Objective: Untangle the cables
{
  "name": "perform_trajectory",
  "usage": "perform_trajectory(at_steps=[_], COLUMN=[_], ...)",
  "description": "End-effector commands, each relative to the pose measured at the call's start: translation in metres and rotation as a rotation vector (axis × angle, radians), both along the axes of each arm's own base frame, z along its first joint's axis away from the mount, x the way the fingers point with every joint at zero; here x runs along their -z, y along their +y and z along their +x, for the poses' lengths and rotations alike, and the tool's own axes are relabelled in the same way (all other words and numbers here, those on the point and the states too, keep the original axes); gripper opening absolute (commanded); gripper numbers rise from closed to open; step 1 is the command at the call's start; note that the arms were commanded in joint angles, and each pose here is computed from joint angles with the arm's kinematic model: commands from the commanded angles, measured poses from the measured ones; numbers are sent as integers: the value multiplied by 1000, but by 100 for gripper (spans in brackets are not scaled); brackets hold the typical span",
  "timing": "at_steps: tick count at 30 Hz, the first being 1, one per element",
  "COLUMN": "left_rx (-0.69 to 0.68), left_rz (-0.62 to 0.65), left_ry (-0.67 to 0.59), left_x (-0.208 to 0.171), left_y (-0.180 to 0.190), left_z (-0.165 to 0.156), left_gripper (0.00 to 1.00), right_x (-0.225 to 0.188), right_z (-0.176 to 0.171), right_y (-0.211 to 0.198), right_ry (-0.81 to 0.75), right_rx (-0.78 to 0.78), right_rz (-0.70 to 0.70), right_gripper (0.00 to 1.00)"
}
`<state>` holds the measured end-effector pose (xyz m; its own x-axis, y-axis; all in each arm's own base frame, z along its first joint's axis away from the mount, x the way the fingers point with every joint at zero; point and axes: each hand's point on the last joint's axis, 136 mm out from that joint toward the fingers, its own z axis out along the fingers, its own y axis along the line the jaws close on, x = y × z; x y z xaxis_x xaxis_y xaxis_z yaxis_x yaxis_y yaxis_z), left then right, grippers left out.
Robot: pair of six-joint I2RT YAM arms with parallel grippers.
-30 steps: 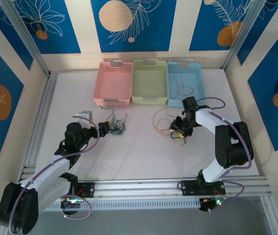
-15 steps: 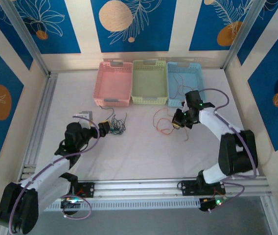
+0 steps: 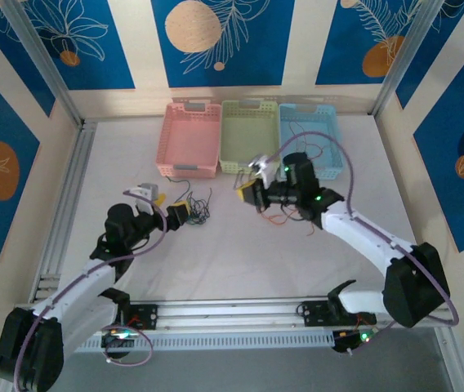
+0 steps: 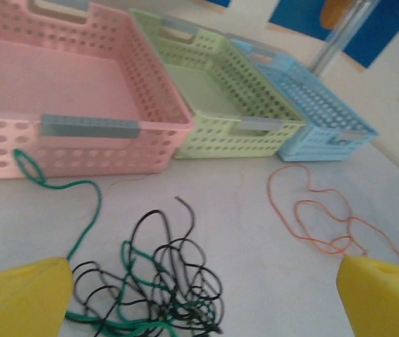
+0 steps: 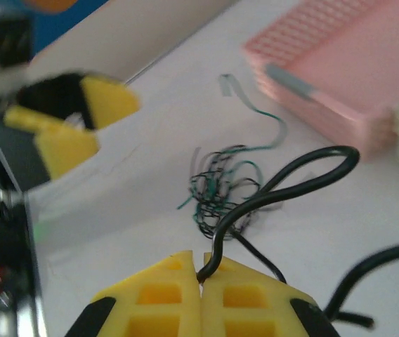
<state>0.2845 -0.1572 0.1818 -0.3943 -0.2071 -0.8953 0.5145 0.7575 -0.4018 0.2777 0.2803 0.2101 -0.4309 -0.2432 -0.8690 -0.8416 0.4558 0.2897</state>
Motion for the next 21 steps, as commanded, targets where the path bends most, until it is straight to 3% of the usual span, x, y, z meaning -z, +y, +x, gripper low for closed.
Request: perform_trajectory(at_steps=[1,4,10,17,21], left_rx=[126,161,305,382,408], left_rz=[-67,-76,-141,-140,-63], left_ry=[-98,-116,-43,21,48], left_x=[-45,-55,-51,-44,-29], left_y=[-20,-25,-50,-74,-91], left_z=[-5,-4,0,9,13], left_gripper=[95,94,90,87,86], right_x=[3,13,39,61,56], right_z=[3,-1,-12,-7,-17], right_y=[18,26,32,43,45], right_ry=[-440,-606,-783,-806,-788], right_rx=[-165,-261,-379,-383,-413], right_rz=[-30,-27,-11,-46,-9], right_gripper=[0,0,0,0,0])
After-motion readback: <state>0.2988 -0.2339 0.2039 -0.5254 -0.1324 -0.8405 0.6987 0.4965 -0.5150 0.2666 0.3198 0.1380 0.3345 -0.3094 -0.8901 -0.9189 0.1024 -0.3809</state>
